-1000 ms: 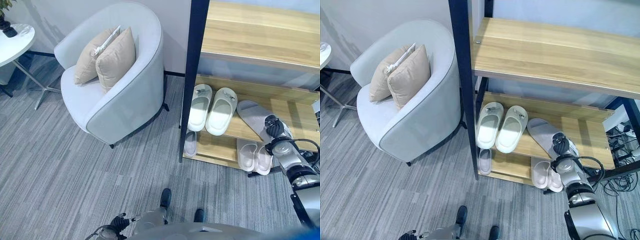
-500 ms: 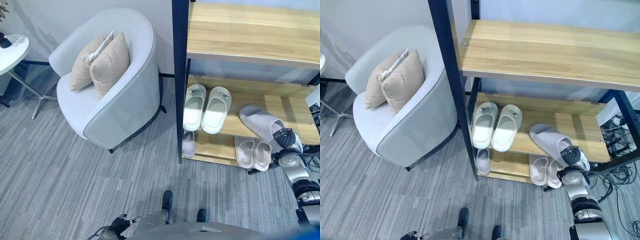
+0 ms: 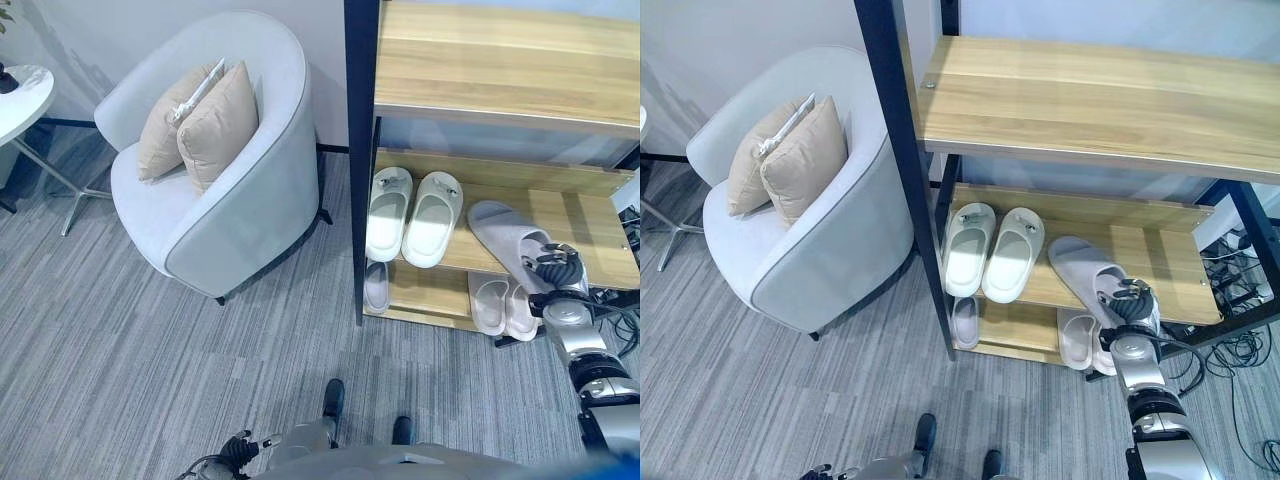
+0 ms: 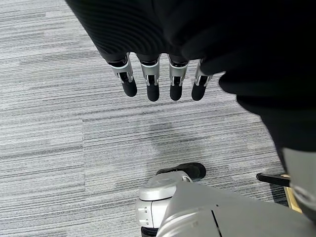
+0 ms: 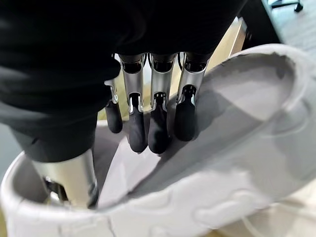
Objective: Arrange the slippers neatly on the shoe rack.
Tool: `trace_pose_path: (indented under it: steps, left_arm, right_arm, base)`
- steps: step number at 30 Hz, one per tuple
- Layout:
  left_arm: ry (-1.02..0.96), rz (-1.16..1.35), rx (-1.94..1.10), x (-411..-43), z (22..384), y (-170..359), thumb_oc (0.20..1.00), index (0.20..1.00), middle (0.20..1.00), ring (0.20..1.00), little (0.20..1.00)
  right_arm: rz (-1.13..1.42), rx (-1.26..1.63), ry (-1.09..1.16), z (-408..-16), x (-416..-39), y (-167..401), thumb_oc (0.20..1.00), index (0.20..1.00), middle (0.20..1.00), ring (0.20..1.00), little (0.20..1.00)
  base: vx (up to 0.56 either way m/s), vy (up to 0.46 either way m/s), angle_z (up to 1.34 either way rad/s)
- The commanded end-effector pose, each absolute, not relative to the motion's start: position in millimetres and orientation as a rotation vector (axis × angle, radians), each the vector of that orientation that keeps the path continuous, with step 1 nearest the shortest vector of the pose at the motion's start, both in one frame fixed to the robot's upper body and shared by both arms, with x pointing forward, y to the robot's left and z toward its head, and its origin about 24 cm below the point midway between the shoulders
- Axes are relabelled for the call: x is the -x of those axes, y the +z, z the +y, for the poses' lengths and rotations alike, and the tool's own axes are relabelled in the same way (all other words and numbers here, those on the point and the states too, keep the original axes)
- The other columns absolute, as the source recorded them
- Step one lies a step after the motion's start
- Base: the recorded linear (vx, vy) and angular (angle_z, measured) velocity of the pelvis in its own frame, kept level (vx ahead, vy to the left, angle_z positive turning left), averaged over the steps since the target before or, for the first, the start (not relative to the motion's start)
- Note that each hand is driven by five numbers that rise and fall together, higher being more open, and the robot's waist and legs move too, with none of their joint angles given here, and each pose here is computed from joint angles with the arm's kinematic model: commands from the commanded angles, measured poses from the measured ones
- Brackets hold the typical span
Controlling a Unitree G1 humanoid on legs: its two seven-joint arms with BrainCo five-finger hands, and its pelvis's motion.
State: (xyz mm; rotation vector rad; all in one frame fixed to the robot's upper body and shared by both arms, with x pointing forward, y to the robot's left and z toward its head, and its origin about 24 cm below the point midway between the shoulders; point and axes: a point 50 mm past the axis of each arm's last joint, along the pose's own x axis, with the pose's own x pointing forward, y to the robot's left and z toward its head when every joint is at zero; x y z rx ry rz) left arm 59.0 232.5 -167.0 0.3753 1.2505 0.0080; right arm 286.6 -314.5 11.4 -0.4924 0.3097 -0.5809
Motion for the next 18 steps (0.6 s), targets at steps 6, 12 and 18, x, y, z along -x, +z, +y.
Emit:
trace_pose_path:
  steps: [6,12,18]
  left_arm:
    - [0.007,1.309,-0.430,-50,231,-170,1.000,1.000,1.000,1.000,1.000]
    - [0.022,1.323,-0.435,-45,231,-170,1.000,1.000,1.000,1.000,1.000]
    - [0.001,1.326,-0.443,-44,228,-171,1.000,1.000,1.000,1.000,1.000]
  right_arm:
    - [0.116,0.305,-0.631,-308,-310,47,1.000,1.000,1.000,1.000,1.000]
    - [0.047,0.351,-0.662,-311,-308,60,1.000,1.000,1.000,1.000,1.000]
    - [0.017,0.488,-0.709,-325,-294,67,1.000,1.000,1.000,1.000,1.000]
  base:
    - [0.00,0.000,0.00]
    - [0.00,0.000,0.00]
    - [0.00,0.000,0.00]
